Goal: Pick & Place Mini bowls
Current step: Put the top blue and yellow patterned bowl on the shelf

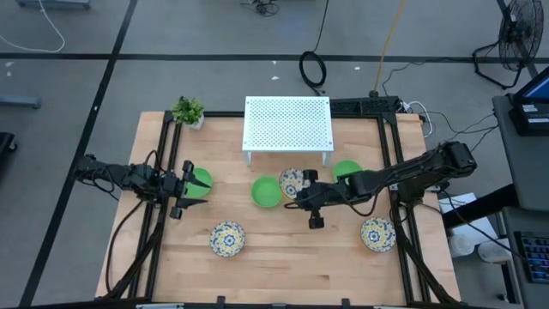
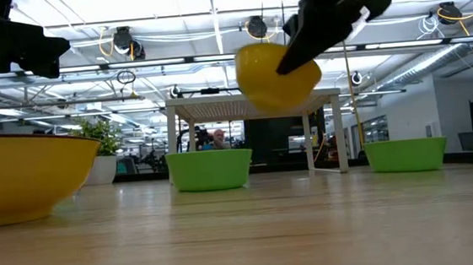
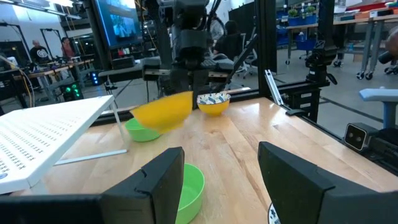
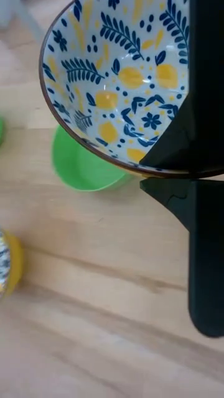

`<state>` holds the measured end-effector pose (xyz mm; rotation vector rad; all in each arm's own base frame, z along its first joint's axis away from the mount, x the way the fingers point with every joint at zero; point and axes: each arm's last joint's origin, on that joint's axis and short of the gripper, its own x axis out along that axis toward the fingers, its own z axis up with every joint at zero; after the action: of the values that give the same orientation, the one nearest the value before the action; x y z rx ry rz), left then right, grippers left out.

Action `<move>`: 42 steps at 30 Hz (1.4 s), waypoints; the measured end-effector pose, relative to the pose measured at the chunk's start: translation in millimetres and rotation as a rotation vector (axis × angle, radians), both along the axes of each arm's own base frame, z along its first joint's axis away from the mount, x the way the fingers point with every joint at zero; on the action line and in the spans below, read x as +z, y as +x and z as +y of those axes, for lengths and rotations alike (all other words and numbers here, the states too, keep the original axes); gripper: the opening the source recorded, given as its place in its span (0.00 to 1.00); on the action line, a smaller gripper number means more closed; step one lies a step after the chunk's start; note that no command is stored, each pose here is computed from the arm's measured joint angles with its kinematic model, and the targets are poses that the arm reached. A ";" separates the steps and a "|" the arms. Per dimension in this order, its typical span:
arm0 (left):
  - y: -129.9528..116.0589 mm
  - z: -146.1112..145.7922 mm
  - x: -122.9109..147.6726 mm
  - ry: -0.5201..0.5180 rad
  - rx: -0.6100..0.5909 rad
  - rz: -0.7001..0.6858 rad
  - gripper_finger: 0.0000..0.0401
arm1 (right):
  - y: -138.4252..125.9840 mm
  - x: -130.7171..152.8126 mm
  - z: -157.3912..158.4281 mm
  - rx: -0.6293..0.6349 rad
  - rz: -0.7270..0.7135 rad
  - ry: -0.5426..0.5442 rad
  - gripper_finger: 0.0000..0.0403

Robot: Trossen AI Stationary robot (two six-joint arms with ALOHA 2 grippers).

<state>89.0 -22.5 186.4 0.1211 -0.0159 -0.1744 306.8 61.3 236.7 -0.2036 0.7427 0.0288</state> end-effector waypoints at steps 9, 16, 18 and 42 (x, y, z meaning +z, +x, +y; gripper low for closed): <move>0.0 0.0 0.0 0.000 0.000 0.000 0.53 | 10.0 22.2 0.8 0.057 -0.102 -0.062 0.00; 0.0 0.0 0.0 0.000 0.000 0.000 0.53 | 18.6 65.4 -29.3 0.021 -0.079 -0.166 0.00; 0.0 0.0 0.0 0.000 0.000 0.000 0.53 | 18.6 82.3 -42.7 -0.019 -0.059 -0.234 0.00; 0.0 0.0 0.0 0.000 0.000 0.000 0.53 | -32.0 111.9 -203.4 -0.451 0.243 -0.134 0.00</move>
<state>88.9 -22.5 186.4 0.1210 -0.0158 -0.1742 274.8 -142.0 348.6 -0.1578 1.0202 -0.4328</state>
